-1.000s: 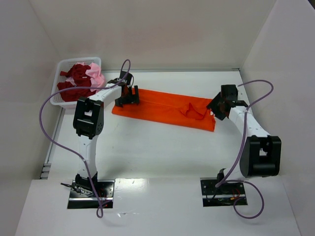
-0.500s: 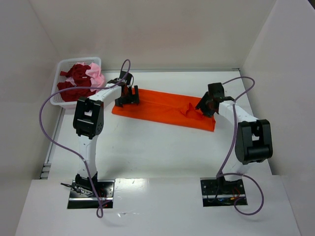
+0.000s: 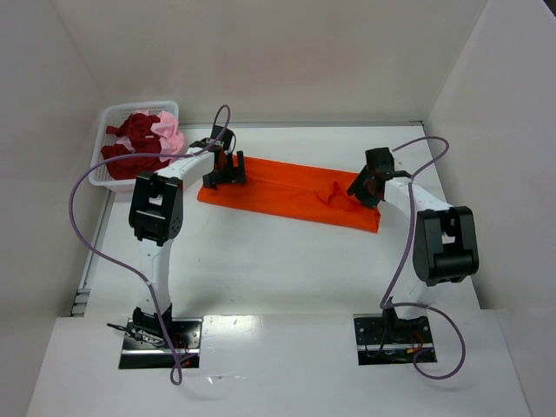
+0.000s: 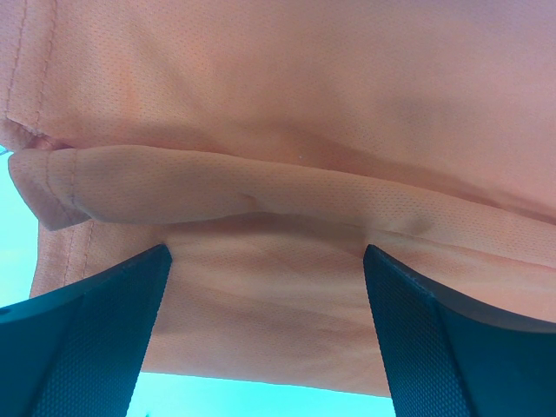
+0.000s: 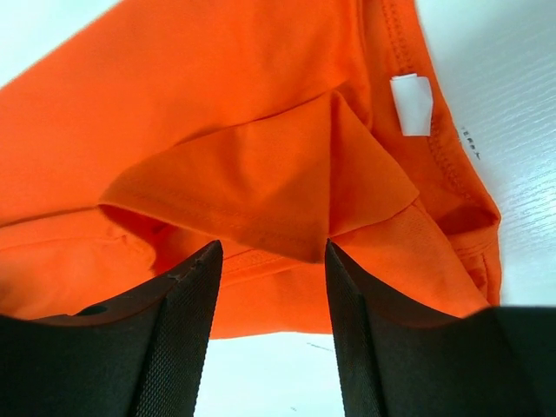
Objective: Fold and stack the t-shirts
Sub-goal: Fold the other side of the tshirt into a rectangle
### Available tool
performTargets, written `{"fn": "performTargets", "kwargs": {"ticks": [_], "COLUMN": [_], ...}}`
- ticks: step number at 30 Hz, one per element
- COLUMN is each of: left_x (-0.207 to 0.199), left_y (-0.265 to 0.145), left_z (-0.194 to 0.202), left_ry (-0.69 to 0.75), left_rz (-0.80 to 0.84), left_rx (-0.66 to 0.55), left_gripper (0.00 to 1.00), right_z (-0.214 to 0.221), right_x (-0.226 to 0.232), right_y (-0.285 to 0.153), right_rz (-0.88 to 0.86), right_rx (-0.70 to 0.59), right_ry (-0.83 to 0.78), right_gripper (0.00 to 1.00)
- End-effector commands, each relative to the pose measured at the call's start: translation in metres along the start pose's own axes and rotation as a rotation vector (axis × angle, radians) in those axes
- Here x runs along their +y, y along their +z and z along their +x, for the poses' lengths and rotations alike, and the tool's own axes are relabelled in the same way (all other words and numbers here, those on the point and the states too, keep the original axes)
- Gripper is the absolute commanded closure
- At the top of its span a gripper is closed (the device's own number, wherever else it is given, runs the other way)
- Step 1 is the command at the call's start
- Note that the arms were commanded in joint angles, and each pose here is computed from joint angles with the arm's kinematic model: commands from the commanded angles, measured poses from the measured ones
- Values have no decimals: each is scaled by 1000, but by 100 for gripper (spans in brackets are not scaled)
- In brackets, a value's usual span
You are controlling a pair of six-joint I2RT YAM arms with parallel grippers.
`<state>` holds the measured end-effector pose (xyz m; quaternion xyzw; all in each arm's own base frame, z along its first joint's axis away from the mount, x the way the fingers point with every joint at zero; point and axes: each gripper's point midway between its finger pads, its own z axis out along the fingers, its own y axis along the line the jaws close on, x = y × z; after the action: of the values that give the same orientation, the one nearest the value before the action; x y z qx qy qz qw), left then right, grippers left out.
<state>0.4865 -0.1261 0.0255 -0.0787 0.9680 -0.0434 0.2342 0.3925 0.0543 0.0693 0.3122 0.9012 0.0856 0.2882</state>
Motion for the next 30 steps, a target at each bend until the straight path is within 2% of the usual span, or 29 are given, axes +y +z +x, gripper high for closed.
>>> {"fn": "performTargets", "kwargs": {"ticks": [1, 4, 5, 9, 13, 20, 30], "left_x": [11, 11, 11, 12, 12, 12, 12], "left_y": [22, 22, 22, 26, 26, 26, 26], "left_z": [22, 22, 22, 25, 25, 25, 25], "left_ry": [13, 13, 13, 14, 14, 14, 14], "left_rz": [-10, -10, -10, -14, -14, -14, -14], "left_rx": [70, 70, 70, 79, 79, 79, 79], "left_gripper": [0, 0, 0, 0, 0, 0, 0], "right_z": [3, 6, 6, 3, -8, -42, -61], "right_x": [-11, -13, -13, -12, -7, 17, 12], "right_y": [15, 22, 22, 25, 23, 4, 22], "right_rz": [40, 50, 51, 52, 53, 1, 5], "right_rx": [-8, 3, 3, -9, -42, -127, -160], "right_ry": [-16, -18, -18, -17, -14, -2, 43], "right_gripper": [44, 47, 51, 73, 82, 82, 81]}}
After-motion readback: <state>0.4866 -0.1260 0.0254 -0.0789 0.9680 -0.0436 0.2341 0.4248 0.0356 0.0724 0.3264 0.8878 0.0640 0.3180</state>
